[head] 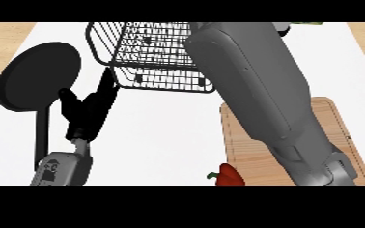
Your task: Pick the pear from the cutting board and place it in the tiered basket
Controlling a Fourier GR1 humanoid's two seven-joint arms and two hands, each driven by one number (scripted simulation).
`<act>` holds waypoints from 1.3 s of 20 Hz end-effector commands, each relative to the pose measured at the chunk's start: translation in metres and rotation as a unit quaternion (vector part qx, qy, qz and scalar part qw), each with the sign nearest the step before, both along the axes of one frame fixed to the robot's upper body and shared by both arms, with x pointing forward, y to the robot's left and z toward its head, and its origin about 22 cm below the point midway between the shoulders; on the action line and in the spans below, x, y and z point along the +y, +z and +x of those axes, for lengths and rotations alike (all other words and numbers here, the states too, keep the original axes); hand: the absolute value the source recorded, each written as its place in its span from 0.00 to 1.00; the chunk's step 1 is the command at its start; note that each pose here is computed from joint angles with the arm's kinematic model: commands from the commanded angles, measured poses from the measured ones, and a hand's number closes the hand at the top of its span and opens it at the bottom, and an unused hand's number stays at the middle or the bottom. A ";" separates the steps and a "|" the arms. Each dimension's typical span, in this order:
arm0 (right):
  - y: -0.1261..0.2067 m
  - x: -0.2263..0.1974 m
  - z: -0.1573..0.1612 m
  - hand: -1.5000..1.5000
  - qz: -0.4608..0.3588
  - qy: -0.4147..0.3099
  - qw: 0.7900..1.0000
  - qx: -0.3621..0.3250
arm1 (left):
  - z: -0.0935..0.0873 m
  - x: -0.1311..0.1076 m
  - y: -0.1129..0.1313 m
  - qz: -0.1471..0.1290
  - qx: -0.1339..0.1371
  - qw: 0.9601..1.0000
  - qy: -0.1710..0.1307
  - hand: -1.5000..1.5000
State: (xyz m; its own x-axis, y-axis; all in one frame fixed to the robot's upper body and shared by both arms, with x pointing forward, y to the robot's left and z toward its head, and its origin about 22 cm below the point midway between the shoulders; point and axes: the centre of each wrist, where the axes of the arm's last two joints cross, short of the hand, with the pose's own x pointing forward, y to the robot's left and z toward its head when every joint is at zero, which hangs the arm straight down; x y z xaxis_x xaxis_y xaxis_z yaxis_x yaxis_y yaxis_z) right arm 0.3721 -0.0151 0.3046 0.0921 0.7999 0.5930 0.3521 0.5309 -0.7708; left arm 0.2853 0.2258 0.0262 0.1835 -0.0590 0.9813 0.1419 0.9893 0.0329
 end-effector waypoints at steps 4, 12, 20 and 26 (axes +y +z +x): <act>-0.028 0.011 0.037 1.00 0.071 -0.041 0.997 0.008 | 0.005 -0.019 0.004 -0.009 -0.020 0.998 -0.057 0.50; -0.041 0.006 0.048 0.00 0.208 0.036 0.977 -0.029 | 0.014 -0.026 0.005 -0.007 -0.024 0.998 -0.064 0.50; -0.046 0.014 0.057 0.00 0.206 0.056 0.970 -0.120 | 0.013 -0.041 0.009 -0.008 -0.027 0.996 -0.079 0.50; -0.027 0.023 0.059 0.00 0.245 -0.007 0.952 -0.184 | 0.007 -0.041 0.004 -0.003 -0.015 0.998 -0.058 0.50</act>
